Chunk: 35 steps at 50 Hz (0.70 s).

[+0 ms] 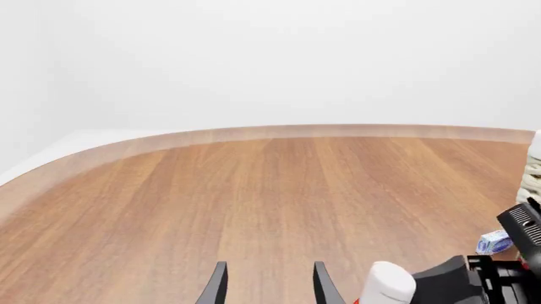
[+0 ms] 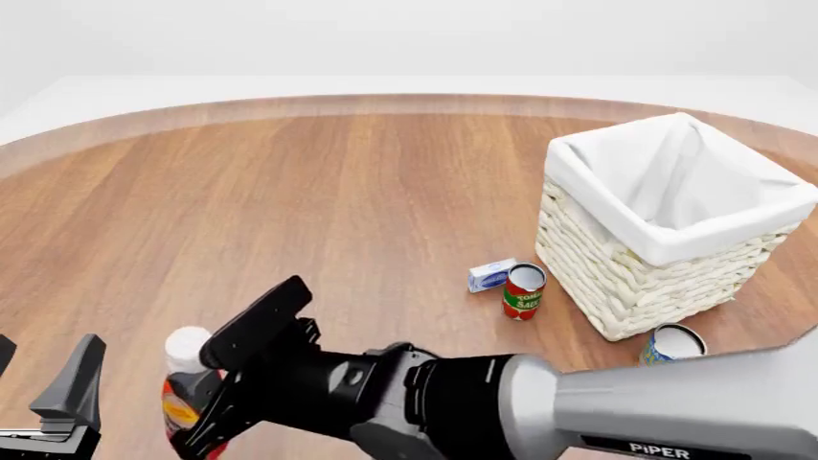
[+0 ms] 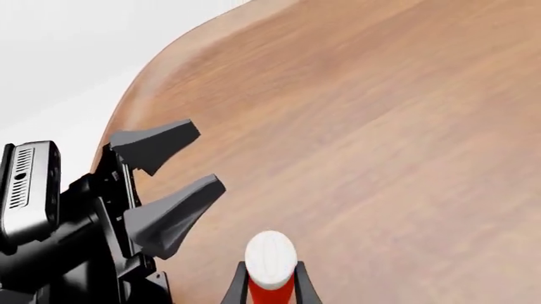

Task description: Pick up the ketchup, and put it in the basket.

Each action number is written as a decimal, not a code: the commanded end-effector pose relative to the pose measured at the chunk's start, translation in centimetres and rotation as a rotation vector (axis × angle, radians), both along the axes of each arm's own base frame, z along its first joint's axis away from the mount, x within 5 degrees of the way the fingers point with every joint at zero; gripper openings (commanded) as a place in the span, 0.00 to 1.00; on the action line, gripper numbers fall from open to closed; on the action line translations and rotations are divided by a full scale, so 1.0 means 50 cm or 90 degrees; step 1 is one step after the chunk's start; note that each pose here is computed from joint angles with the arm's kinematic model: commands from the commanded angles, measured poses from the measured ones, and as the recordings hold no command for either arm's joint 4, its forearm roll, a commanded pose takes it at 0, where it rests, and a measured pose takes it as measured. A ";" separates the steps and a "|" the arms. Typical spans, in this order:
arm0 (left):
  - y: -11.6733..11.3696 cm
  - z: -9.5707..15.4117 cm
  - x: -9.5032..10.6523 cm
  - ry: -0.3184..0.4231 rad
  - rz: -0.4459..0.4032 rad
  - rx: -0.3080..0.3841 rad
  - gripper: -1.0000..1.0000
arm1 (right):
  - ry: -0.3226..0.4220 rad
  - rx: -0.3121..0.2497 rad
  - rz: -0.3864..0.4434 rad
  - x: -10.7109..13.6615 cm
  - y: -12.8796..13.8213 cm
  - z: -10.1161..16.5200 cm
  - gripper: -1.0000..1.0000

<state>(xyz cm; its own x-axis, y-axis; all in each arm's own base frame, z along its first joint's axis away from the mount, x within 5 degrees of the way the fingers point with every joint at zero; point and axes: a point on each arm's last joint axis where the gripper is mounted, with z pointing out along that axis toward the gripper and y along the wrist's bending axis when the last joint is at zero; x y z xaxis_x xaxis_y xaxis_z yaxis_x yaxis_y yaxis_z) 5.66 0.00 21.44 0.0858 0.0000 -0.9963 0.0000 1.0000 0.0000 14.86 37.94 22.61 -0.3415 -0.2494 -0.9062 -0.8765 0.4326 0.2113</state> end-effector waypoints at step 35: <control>0.000 0.000 0.000 0.000 0.000 0.000 1.00 | -0.061 0.090 -0.091 0.071 -0.122 0.135 0.00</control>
<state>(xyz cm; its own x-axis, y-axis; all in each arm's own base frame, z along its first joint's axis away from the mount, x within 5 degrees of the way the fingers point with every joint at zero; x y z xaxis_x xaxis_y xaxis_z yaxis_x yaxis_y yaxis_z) 5.66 0.00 21.44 0.0858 0.0000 -0.9963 0.0000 1.0000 0.0000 17.94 33.06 27.88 -0.2824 -0.1203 -0.9517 -0.8405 0.5092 0.1850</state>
